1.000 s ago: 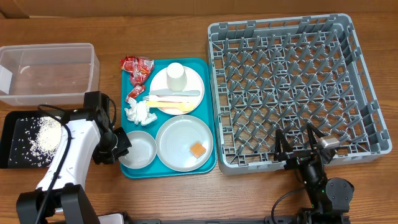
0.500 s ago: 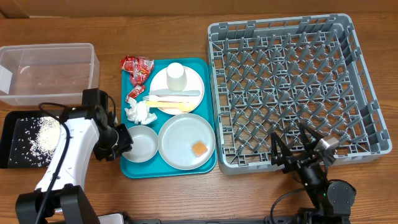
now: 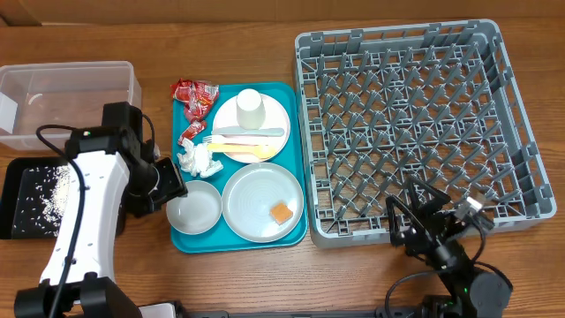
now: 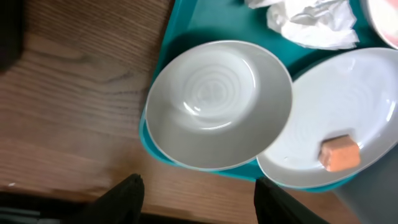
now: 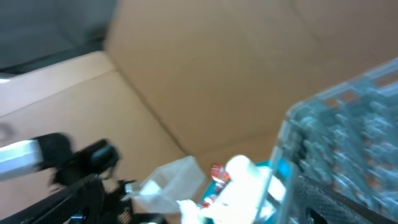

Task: Sort waste into correct bins and load items into the dishwasher rack
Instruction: 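Release the bowl and withdraw the left gripper to the left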

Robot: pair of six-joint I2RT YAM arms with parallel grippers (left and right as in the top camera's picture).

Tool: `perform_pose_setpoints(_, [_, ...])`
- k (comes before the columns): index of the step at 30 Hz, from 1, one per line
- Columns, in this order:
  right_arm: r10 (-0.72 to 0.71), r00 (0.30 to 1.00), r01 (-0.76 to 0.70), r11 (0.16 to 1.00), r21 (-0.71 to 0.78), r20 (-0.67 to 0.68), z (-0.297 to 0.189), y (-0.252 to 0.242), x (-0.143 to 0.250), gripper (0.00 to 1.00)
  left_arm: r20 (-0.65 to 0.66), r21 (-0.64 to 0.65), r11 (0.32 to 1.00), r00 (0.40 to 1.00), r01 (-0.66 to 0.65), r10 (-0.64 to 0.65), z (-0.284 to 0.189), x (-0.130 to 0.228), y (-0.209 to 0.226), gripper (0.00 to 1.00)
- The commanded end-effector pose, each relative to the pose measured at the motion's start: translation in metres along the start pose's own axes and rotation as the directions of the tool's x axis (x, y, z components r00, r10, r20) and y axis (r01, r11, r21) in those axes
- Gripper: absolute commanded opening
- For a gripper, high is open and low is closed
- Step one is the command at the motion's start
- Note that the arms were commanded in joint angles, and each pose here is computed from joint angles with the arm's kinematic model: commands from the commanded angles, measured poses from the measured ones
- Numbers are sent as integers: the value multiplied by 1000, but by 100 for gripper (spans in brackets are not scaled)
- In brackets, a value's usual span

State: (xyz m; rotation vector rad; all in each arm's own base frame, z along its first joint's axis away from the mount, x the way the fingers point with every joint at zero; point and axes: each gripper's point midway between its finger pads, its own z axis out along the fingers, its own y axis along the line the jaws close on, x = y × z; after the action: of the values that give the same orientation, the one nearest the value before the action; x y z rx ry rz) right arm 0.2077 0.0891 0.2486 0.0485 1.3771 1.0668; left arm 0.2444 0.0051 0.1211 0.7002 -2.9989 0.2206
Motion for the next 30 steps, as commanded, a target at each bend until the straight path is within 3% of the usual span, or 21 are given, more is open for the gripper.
perform_pose_setpoints(1, [35,999,-35,996,-86,-7,-1,22,-4,100,51,11,999,998,-38,37,-24,-11,-7,61])
perform_pose_setpoints(7, [3,999,1,994,-112,36,-2,51,-33,100,201,58,996,978,-68,55,-88,-13,-18,63])
perform_pose_setpoints(12, [0,997,6,996,-88,74,-3,68,-56,100,424,115,989,905,-91,34,-155,-6,-23,67])
perform_pose_setpoints(13, [0,996,7,997,-83,85,-3,72,-62,100,460,112,991,888,-72,12,-164,-4,-19,72])
perform_pose_setpoints(16, [-15,994,24,996,-91,106,-1,88,-80,100,558,61,998,828,31,-60,-185,1,9,100])
perform_pose_setpoints(21, [10,998,-8,999,-41,62,13,103,-106,100,619,64,974,756,219,-211,-201,10,51,100])
perform_pose_setpoints(30, [5,989,8,996,90,-146,59,102,-129,100,592,91,927,729,365,-345,-199,12,84,100])
